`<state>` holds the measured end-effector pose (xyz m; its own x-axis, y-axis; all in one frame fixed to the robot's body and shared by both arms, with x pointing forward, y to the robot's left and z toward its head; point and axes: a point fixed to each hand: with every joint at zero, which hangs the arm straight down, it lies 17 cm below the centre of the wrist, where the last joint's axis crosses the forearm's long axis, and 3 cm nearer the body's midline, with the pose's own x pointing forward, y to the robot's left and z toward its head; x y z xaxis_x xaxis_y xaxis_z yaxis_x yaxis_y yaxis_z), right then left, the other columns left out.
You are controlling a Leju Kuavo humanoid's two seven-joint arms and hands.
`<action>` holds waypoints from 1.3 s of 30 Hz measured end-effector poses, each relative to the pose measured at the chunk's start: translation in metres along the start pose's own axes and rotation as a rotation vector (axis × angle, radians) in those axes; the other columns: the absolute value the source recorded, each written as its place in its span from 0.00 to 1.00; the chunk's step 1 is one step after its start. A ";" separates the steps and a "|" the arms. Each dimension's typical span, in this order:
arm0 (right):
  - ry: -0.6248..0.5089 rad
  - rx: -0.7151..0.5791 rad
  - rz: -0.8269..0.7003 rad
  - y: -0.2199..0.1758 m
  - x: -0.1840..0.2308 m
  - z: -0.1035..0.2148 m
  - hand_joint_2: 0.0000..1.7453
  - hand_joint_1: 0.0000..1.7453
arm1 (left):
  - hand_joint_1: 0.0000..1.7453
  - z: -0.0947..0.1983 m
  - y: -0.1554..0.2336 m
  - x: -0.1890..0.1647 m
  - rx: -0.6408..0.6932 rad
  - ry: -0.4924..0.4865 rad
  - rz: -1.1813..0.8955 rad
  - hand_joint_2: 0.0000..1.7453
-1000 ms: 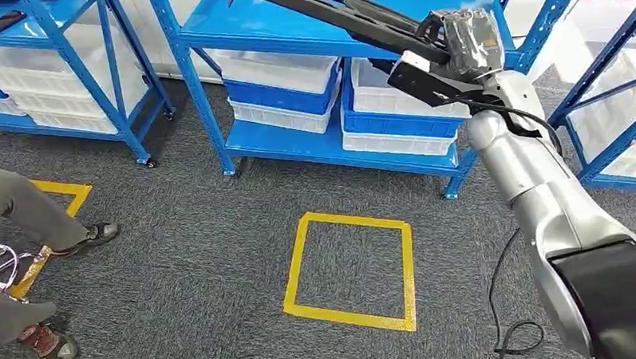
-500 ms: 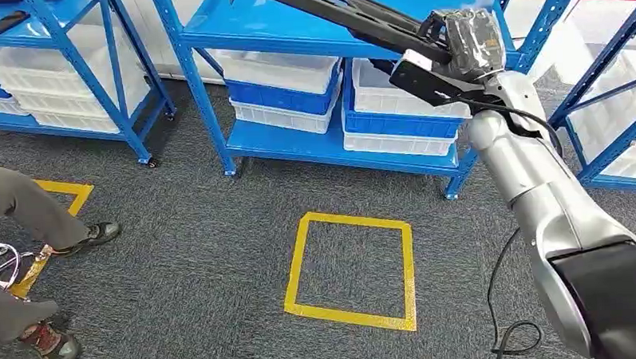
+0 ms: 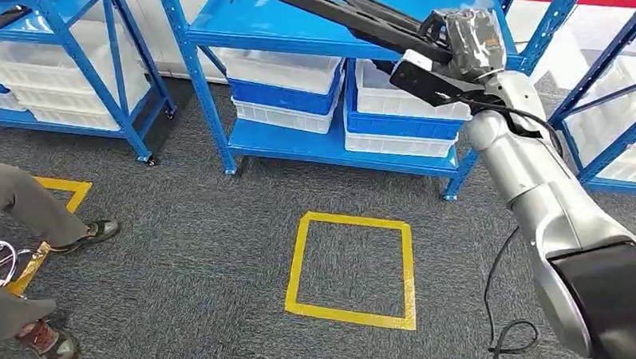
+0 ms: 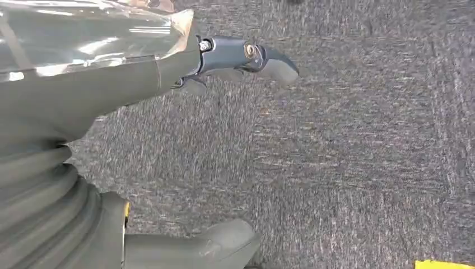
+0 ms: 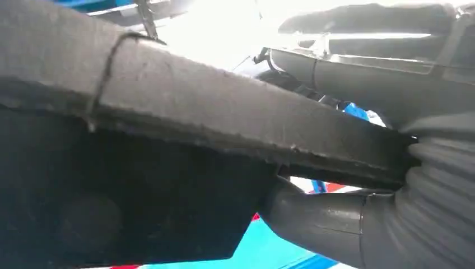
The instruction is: Take the parts from the cabinet and place them on the table.
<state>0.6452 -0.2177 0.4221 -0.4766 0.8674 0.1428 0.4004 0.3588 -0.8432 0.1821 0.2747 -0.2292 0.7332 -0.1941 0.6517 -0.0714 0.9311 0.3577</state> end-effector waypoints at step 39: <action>0.001 0.012 0.025 0.008 -0.005 0.006 1.00 0.97 | 0.00 0.000 -0.001 -0.003 0.000 0.019 -0.032 1.00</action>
<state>0.6456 -0.2212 0.4114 -0.4660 0.8763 0.1224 0.4022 0.3330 -0.8528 0.1798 0.2749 -0.2315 0.7478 -0.2182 0.6271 -0.0477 0.9243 0.3786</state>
